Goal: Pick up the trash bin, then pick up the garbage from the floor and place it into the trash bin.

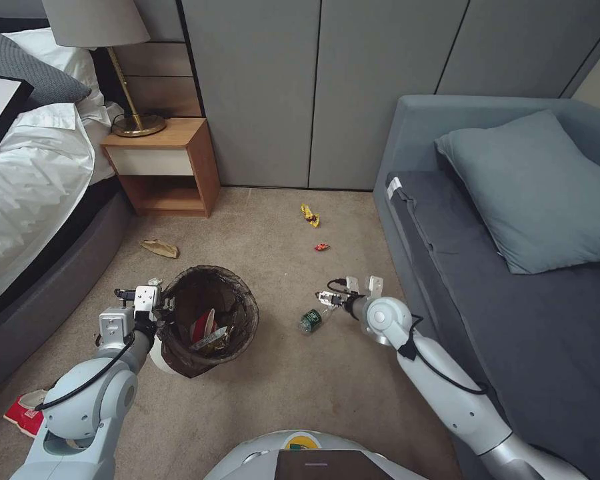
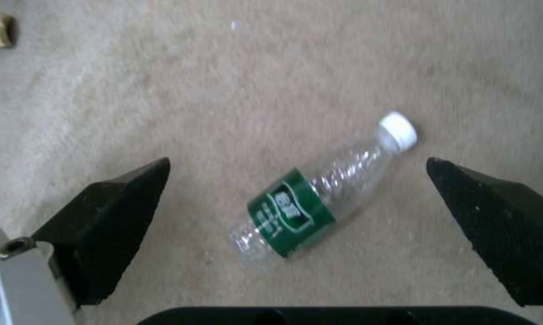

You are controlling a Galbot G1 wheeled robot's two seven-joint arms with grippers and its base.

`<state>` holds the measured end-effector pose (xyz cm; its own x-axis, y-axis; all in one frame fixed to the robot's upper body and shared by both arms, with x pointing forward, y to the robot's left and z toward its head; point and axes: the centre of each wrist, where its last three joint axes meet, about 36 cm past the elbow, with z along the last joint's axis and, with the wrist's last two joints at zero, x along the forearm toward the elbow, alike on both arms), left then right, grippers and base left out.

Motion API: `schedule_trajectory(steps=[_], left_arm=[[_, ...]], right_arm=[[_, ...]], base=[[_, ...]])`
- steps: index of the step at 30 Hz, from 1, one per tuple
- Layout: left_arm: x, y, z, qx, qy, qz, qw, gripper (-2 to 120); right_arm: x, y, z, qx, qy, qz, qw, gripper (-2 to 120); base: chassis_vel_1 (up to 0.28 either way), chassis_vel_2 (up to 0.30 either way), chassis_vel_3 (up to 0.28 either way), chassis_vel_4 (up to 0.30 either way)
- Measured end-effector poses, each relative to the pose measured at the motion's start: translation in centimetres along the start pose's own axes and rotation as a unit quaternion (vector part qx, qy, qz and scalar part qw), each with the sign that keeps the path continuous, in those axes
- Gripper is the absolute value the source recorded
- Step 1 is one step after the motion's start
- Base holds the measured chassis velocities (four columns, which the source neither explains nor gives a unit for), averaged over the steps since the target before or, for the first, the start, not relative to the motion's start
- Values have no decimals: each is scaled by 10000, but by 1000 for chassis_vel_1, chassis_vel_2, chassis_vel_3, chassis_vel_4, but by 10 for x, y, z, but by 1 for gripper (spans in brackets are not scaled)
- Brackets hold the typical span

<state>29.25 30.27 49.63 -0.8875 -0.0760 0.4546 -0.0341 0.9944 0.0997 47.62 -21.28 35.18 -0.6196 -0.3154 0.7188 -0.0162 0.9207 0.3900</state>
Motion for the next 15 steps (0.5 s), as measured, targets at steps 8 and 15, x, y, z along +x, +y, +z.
schedule_trajectory(steps=[8, 15], left_arm=[[-1, -1, 2, 10, 25, 22, 10000, 7], [-1, 0, 3, 1, 46, 21, 10000, 7]], right_arm=[[-22, 5, 13, -278, 96, 22, 9996, 100], [-37, -3, 23, -356, 136, 207, 9991, 100]], base=[[0, 0, 0, 0], [0, 0, 0, 0]])
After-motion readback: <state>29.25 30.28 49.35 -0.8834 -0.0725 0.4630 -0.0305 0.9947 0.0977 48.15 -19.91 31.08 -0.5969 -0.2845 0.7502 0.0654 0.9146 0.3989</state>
